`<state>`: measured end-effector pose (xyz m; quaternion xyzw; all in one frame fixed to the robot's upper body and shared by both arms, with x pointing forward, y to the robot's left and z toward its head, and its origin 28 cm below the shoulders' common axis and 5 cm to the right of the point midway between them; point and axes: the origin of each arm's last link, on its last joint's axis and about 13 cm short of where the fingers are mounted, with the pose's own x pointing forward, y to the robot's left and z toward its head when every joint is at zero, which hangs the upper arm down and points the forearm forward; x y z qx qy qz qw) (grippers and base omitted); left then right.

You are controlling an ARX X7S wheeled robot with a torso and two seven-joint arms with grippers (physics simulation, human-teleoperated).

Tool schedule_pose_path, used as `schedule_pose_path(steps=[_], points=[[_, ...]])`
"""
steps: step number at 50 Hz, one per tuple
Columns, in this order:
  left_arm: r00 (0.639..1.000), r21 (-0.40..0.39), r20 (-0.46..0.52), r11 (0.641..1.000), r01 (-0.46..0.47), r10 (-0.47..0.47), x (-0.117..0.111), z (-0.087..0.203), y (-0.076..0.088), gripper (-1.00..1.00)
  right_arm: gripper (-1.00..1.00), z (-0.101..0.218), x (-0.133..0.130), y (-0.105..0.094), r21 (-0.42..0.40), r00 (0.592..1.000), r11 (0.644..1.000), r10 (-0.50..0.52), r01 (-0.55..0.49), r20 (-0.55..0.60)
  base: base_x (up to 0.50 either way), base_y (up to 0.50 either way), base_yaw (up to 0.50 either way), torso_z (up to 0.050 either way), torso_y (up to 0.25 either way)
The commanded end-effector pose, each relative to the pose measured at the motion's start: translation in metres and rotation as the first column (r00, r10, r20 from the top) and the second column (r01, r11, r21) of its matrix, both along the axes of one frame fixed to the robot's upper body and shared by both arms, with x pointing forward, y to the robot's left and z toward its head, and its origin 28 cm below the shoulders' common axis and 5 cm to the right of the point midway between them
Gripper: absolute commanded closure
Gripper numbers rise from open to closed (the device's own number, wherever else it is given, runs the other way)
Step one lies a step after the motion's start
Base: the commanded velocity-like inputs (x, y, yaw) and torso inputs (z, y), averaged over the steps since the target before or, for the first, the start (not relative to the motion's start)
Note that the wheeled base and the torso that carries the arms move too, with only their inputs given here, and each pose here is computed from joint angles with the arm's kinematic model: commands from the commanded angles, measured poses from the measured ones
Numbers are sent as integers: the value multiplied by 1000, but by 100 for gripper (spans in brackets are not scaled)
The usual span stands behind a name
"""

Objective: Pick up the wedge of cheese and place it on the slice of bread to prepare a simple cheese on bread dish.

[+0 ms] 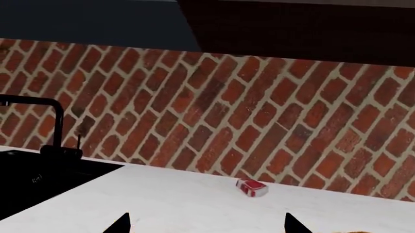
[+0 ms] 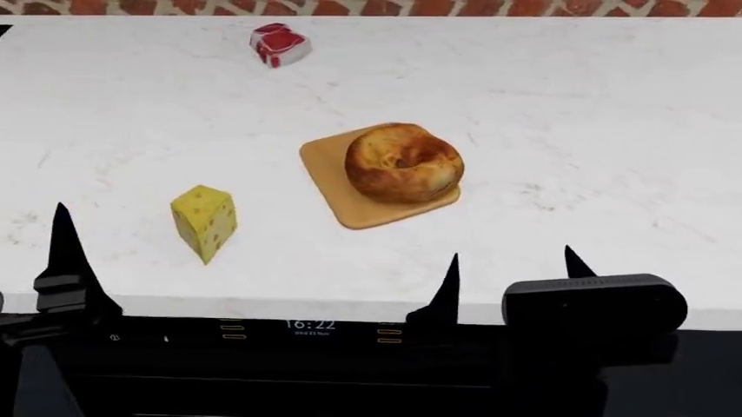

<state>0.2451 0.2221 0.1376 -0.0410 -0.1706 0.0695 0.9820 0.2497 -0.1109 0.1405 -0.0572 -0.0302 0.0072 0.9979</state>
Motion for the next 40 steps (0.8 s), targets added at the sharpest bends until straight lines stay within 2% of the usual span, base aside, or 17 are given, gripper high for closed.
schedule_pose_path(steps=[1,14,40], points=[[1000,-1,2,1000,2,-2,0,0,0,-100,-100,0,0,2,-7,1000,1000,17,-17,0,82,277,0,0,0],[1000,-5,6,1000,2,-2,0,0,0,-100,-100,0,0,2,-13,1000,999,29,-29,2,102,257,0,0,0],[1000,-6,5,1000,1,-1,-1,0,0,-100,-100,-2,0,4,-32,999,999,35,-35,-1,186,128,0,0,0]])
